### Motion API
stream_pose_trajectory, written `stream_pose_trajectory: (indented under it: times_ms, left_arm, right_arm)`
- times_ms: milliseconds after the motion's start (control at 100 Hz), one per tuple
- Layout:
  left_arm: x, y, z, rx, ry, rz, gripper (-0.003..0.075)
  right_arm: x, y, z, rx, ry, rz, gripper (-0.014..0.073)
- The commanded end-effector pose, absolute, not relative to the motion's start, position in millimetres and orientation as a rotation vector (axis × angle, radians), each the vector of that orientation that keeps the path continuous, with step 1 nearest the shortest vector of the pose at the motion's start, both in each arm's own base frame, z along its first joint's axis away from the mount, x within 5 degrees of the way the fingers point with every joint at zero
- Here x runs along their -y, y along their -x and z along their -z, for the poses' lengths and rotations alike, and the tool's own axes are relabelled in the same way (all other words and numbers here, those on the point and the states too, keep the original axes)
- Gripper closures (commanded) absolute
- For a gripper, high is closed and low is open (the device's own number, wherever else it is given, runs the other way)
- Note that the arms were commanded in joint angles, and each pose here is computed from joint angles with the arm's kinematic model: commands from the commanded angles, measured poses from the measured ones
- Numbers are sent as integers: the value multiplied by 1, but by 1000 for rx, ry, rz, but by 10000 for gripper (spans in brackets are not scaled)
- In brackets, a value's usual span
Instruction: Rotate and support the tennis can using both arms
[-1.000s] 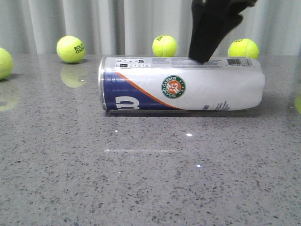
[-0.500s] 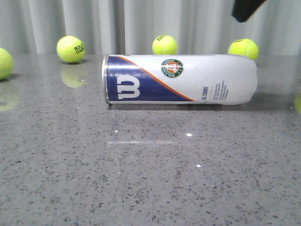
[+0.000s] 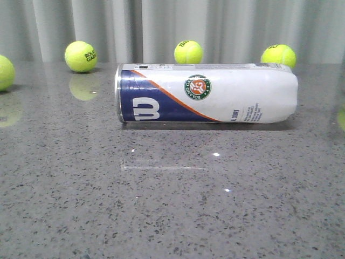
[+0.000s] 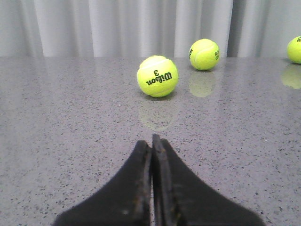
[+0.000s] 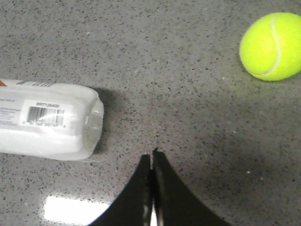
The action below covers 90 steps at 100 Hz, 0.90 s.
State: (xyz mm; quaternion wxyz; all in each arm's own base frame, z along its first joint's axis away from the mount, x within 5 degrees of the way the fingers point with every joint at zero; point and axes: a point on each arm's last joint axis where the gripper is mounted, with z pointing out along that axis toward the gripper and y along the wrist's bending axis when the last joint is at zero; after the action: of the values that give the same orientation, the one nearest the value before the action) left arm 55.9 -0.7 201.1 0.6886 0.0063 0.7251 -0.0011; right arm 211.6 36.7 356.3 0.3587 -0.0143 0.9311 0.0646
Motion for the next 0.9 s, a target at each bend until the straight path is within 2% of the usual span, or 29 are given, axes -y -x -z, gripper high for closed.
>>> stream_pose_trajectory:
  times_ms: [0, 390, 890]
  left_arm:
    - [1, -55, -195, -1548, -6, 9, 741]
    - [1, -55, -195, -1548, -6, 9, 741]
    - [1, -55, -195, -1548, -6, 9, 741]
  right_arm:
    - [-27, -198, -368, -2255, 8, -169, 660]
    - [-15, -136, -339, -2066, -35, -171, 660]
    - [-7, -59, -304, -1706, -29, -193, 660]
